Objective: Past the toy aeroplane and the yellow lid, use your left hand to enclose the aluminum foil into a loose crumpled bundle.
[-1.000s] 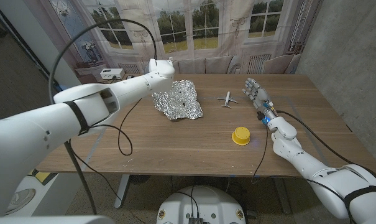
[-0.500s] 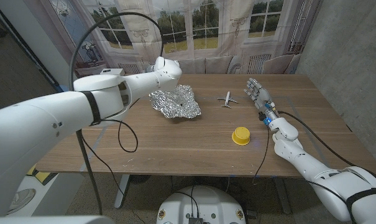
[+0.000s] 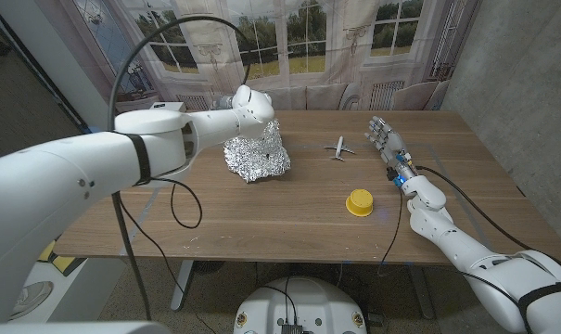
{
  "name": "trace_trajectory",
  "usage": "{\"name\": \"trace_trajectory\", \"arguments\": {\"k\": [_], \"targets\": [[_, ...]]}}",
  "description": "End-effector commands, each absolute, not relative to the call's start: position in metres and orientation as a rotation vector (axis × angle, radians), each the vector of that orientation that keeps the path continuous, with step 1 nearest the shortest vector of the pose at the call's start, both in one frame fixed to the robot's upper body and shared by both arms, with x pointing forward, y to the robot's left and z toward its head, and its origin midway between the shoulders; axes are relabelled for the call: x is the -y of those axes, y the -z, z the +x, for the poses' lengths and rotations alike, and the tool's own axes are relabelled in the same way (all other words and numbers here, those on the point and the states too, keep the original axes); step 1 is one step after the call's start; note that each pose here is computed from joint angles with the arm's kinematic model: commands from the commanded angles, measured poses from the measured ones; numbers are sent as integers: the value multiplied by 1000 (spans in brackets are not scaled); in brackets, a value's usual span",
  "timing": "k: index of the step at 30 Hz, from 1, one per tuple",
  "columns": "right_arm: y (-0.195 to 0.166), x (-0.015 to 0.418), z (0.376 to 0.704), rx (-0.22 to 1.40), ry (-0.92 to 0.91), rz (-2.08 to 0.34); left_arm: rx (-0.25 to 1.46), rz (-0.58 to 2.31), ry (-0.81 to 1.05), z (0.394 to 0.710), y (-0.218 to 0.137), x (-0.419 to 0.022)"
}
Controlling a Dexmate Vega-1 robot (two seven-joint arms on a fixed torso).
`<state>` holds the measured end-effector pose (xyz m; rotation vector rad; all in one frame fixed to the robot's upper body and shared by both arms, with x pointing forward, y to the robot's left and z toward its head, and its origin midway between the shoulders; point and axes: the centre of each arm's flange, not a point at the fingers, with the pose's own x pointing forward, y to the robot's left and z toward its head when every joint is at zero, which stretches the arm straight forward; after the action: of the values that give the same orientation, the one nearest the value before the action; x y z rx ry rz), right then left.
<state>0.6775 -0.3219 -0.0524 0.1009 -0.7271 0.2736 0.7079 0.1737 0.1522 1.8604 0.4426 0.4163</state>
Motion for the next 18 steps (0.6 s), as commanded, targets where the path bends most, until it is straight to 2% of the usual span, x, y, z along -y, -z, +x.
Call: {"name": "trace_trajectory", "arguments": {"k": [1, 6, 13, 18], "targets": [[54, 322, 677, 729, -272, 105, -404, 1908, -486, 700, -153, -170], [54, 321, 677, 731, -272, 103, -182, 1898, -570, 676, -154, -165], [53, 318, 678, 733, -280, 103, 63, 1884, -563, 641, -155, -153], [52, 316, 678, 735, -284, 101, 172, 1835, -556, 623, -153, -152]]}}
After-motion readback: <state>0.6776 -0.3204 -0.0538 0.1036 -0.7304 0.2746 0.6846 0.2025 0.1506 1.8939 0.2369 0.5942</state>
